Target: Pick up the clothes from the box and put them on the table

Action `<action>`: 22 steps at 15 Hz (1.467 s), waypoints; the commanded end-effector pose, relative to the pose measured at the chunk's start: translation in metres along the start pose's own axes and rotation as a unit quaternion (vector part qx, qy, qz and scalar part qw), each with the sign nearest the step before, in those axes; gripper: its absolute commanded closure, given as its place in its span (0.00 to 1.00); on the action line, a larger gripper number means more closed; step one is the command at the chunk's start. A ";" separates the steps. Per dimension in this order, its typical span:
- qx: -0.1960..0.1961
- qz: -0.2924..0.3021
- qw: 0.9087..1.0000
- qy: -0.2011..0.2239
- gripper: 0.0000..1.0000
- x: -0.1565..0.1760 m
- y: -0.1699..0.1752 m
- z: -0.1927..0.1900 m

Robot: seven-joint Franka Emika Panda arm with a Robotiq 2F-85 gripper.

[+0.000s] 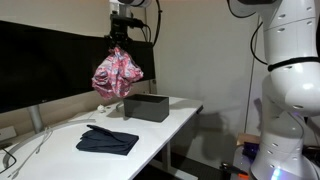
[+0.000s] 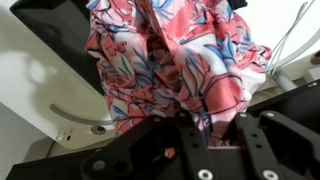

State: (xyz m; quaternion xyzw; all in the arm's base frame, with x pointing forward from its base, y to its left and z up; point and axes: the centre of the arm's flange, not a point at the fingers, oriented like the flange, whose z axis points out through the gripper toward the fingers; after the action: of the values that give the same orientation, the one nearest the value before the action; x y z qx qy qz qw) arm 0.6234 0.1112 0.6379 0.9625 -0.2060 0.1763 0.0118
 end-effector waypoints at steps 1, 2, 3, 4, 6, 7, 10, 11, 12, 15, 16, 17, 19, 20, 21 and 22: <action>-0.002 -0.058 0.998 -0.007 0.92 -0.023 -0.017 -0.002; -0.002 -0.069 0.998 -0.011 0.92 -0.029 -0.025 0.000; 0.000 -0.083 0.996 -0.017 0.92 -0.036 -0.031 0.003; 0.001 -0.095 0.995 -0.023 0.92 -0.042 -0.037 0.006; 0.005 -0.123 0.992 -0.038 0.92 -0.054 -0.045 0.014; 0.006 -0.136 0.990 -0.044 0.92 -0.060 -0.048 0.018; 0.007 -0.178 0.982 -0.064 0.92 -0.076 -0.058 0.031; 0.008 -0.193 0.979 -0.072 0.92 -0.081 -0.062 0.035; 0.009 -0.205 0.976 -0.076 0.92 -0.086 -0.066 0.038; 0.014 -0.246 0.965 -0.093 0.92 -0.099 -0.077 0.045; 0.016 -0.260 0.960 -0.100 0.92 -0.104 -0.080 0.047; 0.018 -0.269 0.958 -0.103 0.92 -0.108 -0.082 0.048; 0.024 -0.293 0.949 -0.113 0.92 -0.113 -0.086 0.049; 0.029 -0.301 0.946 -0.118 0.92 -0.114 -0.087 0.048; 0.031 -0.311 0.942 -0.122 0.92 -0.114 -0.087 0.048; 0.032 -0.318 0.939 -0.125 0.93 -0.115 -0.087 0.048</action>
State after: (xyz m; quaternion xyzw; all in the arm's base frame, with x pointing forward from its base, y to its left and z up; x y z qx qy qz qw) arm 0.5830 0.2352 0.5529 0.9944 0.0830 0.0623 0.0183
